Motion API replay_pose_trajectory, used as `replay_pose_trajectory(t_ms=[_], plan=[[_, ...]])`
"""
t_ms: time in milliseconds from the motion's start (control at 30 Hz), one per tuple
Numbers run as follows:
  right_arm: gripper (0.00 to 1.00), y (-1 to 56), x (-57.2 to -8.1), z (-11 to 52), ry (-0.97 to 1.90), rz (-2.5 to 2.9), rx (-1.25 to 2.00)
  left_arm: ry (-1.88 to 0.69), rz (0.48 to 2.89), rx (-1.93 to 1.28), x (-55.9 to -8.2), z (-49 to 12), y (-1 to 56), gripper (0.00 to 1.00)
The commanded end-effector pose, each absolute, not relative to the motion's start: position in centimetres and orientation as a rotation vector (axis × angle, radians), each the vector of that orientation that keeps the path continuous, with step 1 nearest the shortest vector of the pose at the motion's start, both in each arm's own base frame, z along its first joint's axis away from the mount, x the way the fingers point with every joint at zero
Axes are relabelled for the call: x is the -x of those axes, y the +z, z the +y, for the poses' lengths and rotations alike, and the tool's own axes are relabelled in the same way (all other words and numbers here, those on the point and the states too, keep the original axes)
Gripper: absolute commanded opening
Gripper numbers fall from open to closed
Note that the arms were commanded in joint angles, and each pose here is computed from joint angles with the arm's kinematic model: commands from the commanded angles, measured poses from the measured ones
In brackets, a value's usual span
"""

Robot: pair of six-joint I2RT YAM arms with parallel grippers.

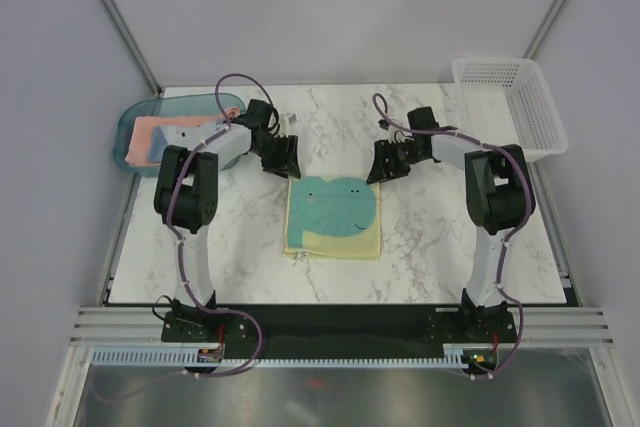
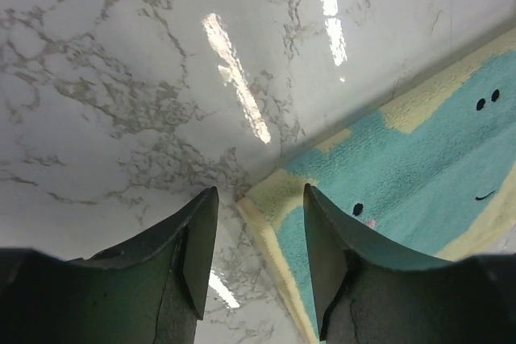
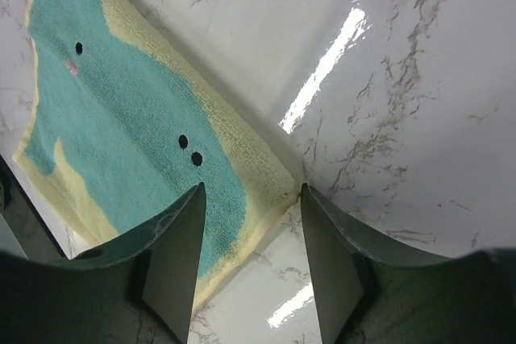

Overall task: Fold and stack the towels
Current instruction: Fold the towel

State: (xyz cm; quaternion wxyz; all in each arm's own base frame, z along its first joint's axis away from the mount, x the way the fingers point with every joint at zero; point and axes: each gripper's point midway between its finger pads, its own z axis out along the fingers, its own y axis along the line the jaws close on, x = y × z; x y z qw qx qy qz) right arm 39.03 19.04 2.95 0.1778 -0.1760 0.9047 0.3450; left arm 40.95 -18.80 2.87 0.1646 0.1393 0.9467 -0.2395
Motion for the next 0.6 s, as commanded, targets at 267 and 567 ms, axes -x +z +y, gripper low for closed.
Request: replay_pose_trajectory(t_ms=[267, 567], plan=[[0.48, 2.4, -39.4, 18.6, 1.119, 2.508, 0.597, -0.930, 2.585, -0.564, -42.0, -19.7, 3.3, 0.37], [0.51, 2.4, -39.9, 18.8, 1.136, 2.484, 0.627, -0.990, 2.575, -0.600, -41.6, -20.0, 3.0, 0.29]])
